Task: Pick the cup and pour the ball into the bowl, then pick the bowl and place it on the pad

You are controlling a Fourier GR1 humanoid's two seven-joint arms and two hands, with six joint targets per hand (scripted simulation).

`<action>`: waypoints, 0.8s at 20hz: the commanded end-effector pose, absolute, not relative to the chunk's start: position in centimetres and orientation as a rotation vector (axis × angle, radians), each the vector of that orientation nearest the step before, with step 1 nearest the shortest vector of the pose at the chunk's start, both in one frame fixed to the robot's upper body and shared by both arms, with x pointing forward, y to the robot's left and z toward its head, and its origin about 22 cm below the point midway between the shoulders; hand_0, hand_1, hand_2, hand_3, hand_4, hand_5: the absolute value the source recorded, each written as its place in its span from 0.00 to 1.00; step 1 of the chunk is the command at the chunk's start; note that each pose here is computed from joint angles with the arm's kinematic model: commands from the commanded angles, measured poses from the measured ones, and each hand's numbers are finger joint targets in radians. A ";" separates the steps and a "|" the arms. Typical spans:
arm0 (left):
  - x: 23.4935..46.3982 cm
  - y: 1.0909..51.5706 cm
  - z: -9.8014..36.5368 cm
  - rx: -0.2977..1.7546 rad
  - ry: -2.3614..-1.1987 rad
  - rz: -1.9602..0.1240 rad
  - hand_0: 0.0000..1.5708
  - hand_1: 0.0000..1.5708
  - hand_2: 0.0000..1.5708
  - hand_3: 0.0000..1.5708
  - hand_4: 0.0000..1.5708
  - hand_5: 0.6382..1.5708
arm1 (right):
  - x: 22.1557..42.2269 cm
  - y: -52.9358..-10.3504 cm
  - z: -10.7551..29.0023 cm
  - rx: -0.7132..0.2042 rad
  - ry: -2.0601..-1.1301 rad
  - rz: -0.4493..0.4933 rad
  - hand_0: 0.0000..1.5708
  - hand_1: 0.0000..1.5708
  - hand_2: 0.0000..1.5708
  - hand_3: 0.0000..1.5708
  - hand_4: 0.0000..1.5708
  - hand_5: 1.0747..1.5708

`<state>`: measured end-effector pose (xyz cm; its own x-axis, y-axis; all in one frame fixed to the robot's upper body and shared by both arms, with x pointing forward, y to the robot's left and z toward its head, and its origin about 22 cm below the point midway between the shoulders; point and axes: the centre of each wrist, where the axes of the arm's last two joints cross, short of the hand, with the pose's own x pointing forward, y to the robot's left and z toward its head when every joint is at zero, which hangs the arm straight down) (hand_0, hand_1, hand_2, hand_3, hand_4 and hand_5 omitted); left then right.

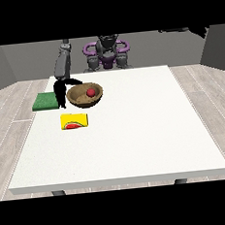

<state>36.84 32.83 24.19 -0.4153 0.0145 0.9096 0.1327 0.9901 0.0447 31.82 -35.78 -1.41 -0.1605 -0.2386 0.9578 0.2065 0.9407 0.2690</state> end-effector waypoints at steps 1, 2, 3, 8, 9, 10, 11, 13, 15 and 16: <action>35.8 36.6 23.1 -0.104 -2.007 -0.124 0.00 0.00 0.00 0.00 0.18 0.93 | 32.6 -33.7 -2.9 0.036 -1.681 -0.387 0.00 0.00 0.00 0.00 0.00 1.00; 35.6 36.6 24.8 -0.093 -2.010 -0.089 0.00 0.00 0.00 0.00 0.18 0.93 | 32.8 -35.3 -2.8 0.029 -1.678 -0.383 0.00 0.00 0.00 0.00 0.00 1.00; 35.3 37.7 27.8 -0.096 -2.066 -0.099 0.00 0.00 0.00 0.00 0.17 0.93 | 33.6 -35.2 -2.0 0.033 -1.718 -0.387 0.00 0.00 0.00 0.00 0.00 1.00; 34.4 39.5 27.2 -0.052 -2.022 -0.097 0.00 0.00 0.00 0.00 0.16 0.92 | 34.4 -32.0 -3.7 0.036 -1.640 -0.360 0.00 0.00 0.00 0.00 0.00 1.00; 34.2 38.0 26.2 -0.076 -2.056 -0.092 0.00 0.00 0.00 0.00 0.14 0.91 | 33.7 -33.3 -4.5 0.051 -1.678 -0.374 0.00 0.00 0.00 0.00 0.00 1.00; 34.5 39.2 26.7 -0.061 -1.988 -0.066 0.00 0.00 0.00 0.00 0.14 0.92 | 34.5 -31.2 -4.2 0.073 -1.634 -0.347 0.00 0.00 0.00 0.00 0.00 1.00; 34.1 39.6 25.1 -0.086 -2.011 -0.086 0.00 0.00 0.00 0.00 0.15 0.93 | 34.0 -30.8 -5.1 0.083 -1.623 -0.395 0.00 0.00 0.00 0.00 0.00 0.99; 34.2 38.6 26.9 -0.081 -2.020 -0.102 0.00 0.00 0.00 0.00 0.16 0.93 | 34.6 -29.4 -5.3 0.098 -1.568 -0.438 0.00 0.00 0.00 0.00 0.20 0.93; 33.6 40.0 28.2 -0.096 -2.067 -0.126 0.00 0.00 0.00 0.00 0.15 0.93 | 33.7 -31.7 -5.7 -0.016 -1.524 -0.493 0.78 0.78 0.63 0.00 0.27 0.88; 33.9 40.0 29.0 -0.099 -2.092 -0.093 0.00 0.00 0.00 0.00 0.16 0.94 | 33.5 -30.4 -6.2 -0.050 -1.507 -0.431 1.00 1.00 1.00 0.96 0.50 0.71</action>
